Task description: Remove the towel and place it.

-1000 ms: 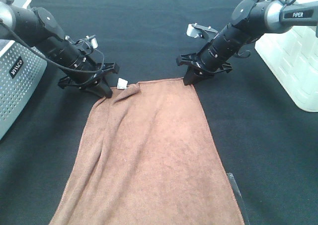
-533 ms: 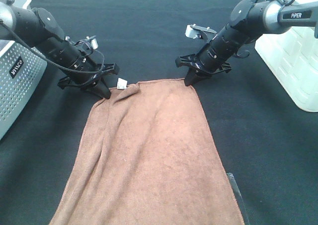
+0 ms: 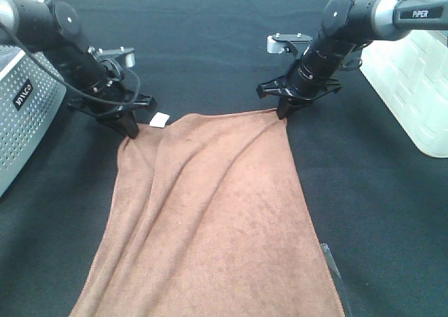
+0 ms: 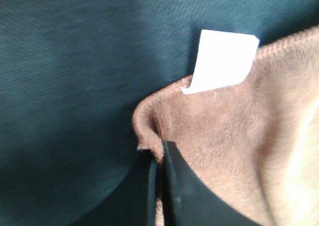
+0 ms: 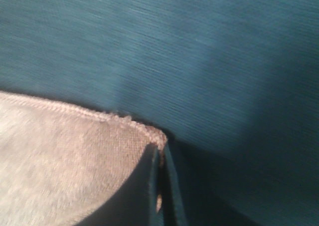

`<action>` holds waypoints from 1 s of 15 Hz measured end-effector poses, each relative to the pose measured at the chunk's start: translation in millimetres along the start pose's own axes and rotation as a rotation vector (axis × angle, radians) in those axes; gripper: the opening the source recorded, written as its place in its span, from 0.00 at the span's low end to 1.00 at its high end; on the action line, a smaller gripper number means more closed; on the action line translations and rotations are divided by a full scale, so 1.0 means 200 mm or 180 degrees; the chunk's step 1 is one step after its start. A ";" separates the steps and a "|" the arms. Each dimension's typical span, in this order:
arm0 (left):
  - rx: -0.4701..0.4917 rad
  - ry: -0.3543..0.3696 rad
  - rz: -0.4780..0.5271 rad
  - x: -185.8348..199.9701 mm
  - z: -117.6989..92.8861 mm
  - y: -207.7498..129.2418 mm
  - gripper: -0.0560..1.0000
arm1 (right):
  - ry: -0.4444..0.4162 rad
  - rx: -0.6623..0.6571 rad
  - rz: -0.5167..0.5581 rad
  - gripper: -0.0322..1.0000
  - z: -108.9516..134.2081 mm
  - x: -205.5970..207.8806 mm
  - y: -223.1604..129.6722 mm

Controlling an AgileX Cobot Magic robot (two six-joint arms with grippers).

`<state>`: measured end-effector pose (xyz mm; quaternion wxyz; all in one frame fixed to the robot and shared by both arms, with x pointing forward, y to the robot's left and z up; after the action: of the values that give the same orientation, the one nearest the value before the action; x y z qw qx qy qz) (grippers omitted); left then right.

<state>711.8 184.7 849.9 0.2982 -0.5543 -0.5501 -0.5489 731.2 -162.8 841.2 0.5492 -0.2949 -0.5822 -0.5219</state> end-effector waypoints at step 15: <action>-0.0459 0.0424 -0.1056 0.38 -0.01 0.41 0.05 | -0.0252 0.0140 -0.0976 0.03 -0.01 0.27 0.29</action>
<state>772.9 186.3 944.5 0.1988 -0.4384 -0.5722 -0.6640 772.5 -160.9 907.4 0.4461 -0.2107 -0.6529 -0.5747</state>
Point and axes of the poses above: a point on each arm's last joint axis where the gripper is mounted, x pointing back along that axis away from the gripper, z along the wrist's bending axis when the last joint is at zero, y = z × x, the point moved 3 cm from there along -x, pointing out along that axis toward the gripper, and after that the axes turned 2 degrees about -x, right-handed, at the moved point
